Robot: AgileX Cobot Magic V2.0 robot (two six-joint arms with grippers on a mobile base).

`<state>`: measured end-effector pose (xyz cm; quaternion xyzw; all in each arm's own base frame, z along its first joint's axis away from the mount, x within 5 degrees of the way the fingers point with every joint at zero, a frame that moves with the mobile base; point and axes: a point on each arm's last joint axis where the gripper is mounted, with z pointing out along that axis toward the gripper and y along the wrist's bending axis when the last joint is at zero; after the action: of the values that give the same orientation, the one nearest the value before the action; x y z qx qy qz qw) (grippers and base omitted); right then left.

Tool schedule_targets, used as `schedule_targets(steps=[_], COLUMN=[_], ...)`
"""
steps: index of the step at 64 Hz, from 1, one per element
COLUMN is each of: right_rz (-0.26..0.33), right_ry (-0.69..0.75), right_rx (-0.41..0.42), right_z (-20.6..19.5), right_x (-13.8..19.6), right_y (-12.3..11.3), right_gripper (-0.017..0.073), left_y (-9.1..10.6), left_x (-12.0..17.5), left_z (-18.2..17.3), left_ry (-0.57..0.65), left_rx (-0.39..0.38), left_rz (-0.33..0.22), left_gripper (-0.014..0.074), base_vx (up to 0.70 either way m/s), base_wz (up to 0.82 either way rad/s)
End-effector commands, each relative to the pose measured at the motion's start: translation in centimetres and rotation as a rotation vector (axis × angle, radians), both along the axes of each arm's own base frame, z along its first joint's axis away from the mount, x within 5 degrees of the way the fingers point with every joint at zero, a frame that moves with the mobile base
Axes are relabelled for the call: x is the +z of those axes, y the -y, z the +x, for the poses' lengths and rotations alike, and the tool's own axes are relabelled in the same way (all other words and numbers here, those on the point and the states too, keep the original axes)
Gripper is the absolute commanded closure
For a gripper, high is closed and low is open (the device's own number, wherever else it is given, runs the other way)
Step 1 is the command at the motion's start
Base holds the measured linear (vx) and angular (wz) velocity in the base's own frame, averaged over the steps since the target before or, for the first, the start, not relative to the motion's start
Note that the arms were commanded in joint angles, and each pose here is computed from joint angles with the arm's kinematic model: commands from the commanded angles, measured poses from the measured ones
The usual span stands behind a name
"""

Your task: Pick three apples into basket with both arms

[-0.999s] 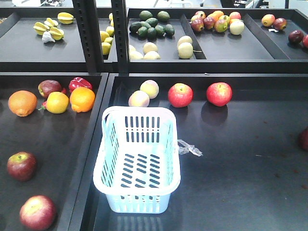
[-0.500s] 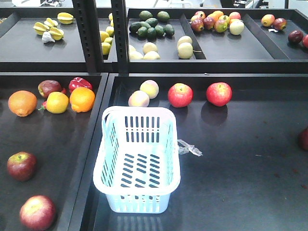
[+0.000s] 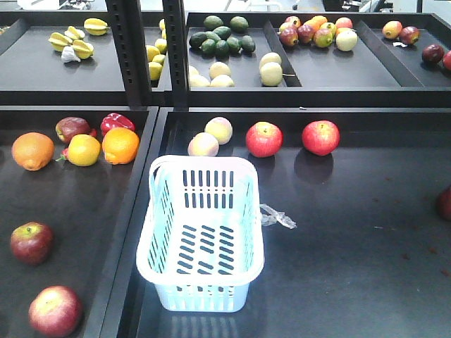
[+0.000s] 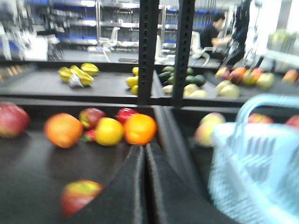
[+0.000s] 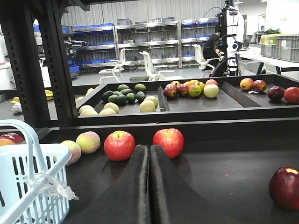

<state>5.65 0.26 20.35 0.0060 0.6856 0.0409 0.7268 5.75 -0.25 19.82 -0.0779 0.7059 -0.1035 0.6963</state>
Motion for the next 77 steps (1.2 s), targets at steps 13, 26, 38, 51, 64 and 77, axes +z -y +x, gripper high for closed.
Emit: schedule_targets(steps=[13, 26, 38, 51, 64, 77], right_rz=[-0.008, -0.008, -0.008, -0.008, -0.008, -0.008], right_ry=[0.080, 0.080, 0.080, 0.080, 0.080, 0.080], right_rx=[0.010, 0.010, 0.010, 0.010, 0.010, 0.010], right_z=[-0.1, -0.1, -0.1, -0.1, -0.1, -0.1], right_x=[0.5, 0.5, 0.5, 0.5, 0.5, 0.5], right_y=[-0.1, -0.1, -0.1, -0.1, -0.1, -0.1], right_gripper=[0.0564, 0.0564, 0.0564, 0.0564, 0.0564, 0.0564], left_y=[-0.1, -0.1, -0.1, 0.4, 0.5, 2.0], left_x=[0.1, 0.2, 1.0, 9.0, 16.4, 19.9], left_z=[0.2, 0.2, 0.1, -1.9, -4.7, -2.5], left_ry=[0.020, 0.017, 0.009, 0.158, 0.392, 0.266], left_rx=[-0.003, -0.004, -0.027, -0.214, -0.243, -0.307], left_rz=[-0.633, -0.970, -1.424, -1.254, -0.742, -0.465], left_gripper=[0.0600, 0.0600, 0.0600, 0.0600, 0.0600, 0.0601], base_vx=[0.00, 0.00, 0.00, 0.00, 0.00, 0.00], base_wz=[0.00, 0.00, 0.00, 0.00, 0.00, 0.00])
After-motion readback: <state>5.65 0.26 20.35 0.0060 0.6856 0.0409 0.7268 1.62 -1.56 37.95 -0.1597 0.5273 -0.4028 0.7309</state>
